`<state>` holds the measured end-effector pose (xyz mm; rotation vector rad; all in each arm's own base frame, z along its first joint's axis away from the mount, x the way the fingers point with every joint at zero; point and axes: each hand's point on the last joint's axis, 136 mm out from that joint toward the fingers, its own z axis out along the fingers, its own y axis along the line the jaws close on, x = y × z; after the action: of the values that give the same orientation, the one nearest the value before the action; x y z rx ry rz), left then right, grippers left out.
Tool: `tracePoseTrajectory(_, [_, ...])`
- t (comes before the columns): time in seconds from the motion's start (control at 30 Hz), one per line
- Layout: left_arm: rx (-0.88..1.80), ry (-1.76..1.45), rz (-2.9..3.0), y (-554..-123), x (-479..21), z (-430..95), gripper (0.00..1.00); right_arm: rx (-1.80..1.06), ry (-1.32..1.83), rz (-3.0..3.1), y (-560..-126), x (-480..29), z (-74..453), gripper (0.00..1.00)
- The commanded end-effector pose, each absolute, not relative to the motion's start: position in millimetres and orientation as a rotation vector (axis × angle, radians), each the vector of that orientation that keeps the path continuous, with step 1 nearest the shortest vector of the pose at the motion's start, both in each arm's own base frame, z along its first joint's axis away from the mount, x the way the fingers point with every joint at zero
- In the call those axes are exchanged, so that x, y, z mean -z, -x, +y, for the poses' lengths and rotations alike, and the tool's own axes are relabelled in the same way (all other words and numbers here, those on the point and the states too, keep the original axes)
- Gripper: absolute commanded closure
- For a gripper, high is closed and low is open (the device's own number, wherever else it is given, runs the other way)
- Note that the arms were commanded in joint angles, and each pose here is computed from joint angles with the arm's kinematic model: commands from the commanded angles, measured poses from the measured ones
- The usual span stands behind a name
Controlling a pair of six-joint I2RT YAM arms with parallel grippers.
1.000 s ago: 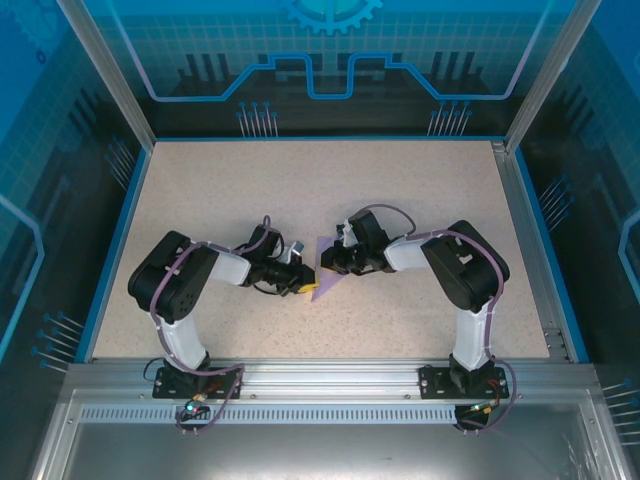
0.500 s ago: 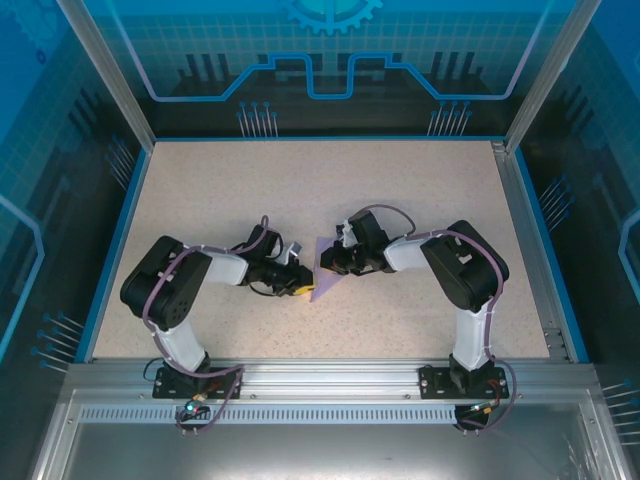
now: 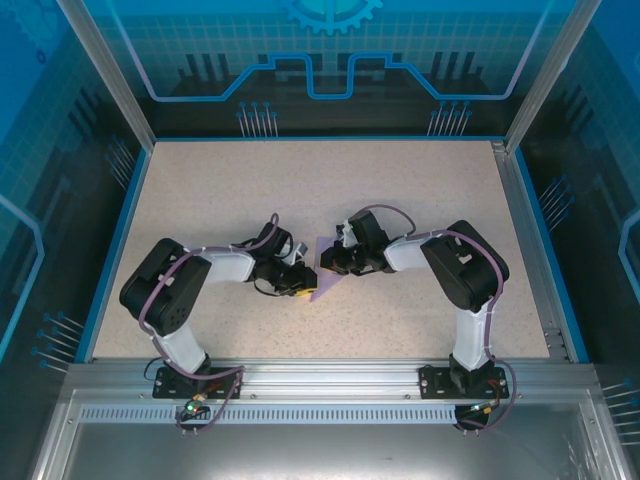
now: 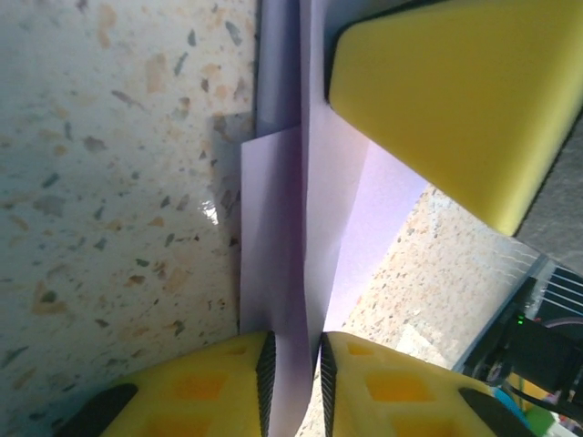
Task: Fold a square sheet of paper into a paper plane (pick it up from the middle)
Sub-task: Fourth fold the wing at the center of the table.
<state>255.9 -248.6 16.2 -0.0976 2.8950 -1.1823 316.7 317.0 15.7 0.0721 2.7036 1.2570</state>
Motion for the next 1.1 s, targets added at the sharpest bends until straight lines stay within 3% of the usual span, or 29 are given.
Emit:
tracePoseTrajectory(0.0, [1.032,0.073,3.016,-236.5,-1.7,-237.8,0.79,-1.102,-0.168,2.816,-306.0,22.4,293.4,0.89])
tracePoseTrajectory(0.17, [1.025,0.076,3.029,-232.9,1.5,-238.0,0.91,-1.099,-0.174,2.820,-305.0,24.2,292.3,0.89])
tracePoseTrajectory(0.6, [1.095,0.178,3.012,-226.1,3.5,-237.0,1.00,-1.018,-0.222,2.885,-299.7,41.6,283.7,0.89])
tracePoseTrajectory(1.07, [1.032,0.217,3.000,-229.0,2.6,-229.4,0.75,-1.017,-0.227,2.893,-298.3,44.3,283.7,0.90])
